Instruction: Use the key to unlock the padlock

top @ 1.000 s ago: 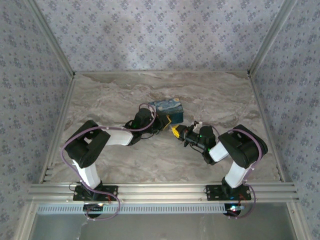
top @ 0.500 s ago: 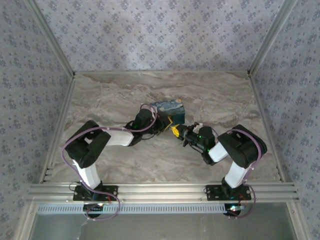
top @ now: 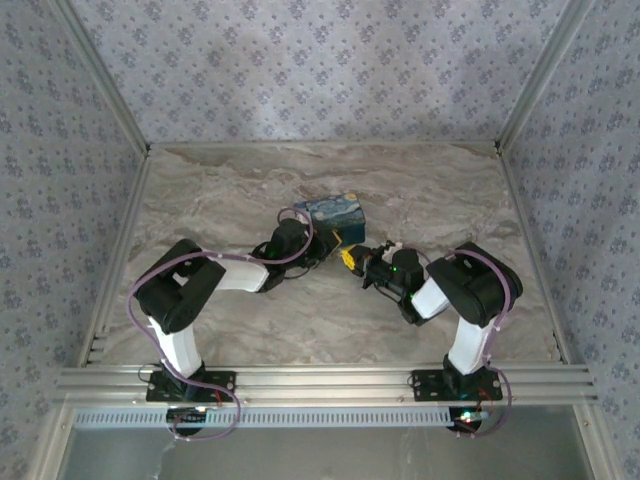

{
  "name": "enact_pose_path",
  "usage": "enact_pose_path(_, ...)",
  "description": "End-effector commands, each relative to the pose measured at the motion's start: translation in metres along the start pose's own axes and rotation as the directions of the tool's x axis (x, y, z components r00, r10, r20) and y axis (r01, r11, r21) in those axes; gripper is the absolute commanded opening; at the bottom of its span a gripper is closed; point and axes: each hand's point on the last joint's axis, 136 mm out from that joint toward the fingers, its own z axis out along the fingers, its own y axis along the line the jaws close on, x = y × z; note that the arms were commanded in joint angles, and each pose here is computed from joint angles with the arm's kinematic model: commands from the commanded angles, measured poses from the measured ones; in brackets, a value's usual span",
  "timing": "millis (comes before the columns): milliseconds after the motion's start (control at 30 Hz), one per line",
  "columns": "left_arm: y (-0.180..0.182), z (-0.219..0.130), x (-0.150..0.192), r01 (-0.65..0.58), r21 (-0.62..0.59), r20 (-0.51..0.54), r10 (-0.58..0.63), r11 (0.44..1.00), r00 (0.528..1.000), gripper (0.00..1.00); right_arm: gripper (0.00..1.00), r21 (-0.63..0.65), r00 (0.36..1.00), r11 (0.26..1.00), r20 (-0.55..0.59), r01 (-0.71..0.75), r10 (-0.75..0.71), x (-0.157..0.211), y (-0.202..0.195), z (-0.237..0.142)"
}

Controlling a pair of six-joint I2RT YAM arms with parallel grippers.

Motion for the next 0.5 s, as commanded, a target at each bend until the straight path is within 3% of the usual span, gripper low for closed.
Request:
enact_pose_path(0,-0.0488,0.0009,0.0635,-0.025,0.172,-0.227,0.065,0.985,0.972,0.00,0.00,-0.041,0.998,0.998,0.056,0.037,-0.034,-0.0109,0.0136,0.0127)
enact_pose_path(467,-0.0501,0.0013,0.0697,-0.014,0.182,-0.253,0.061,0.983,0.966,0.00,0.00,-0.043,0.997,0.998,0.058,0.045,-0.042,-0.0124,0.0150,0.0169)
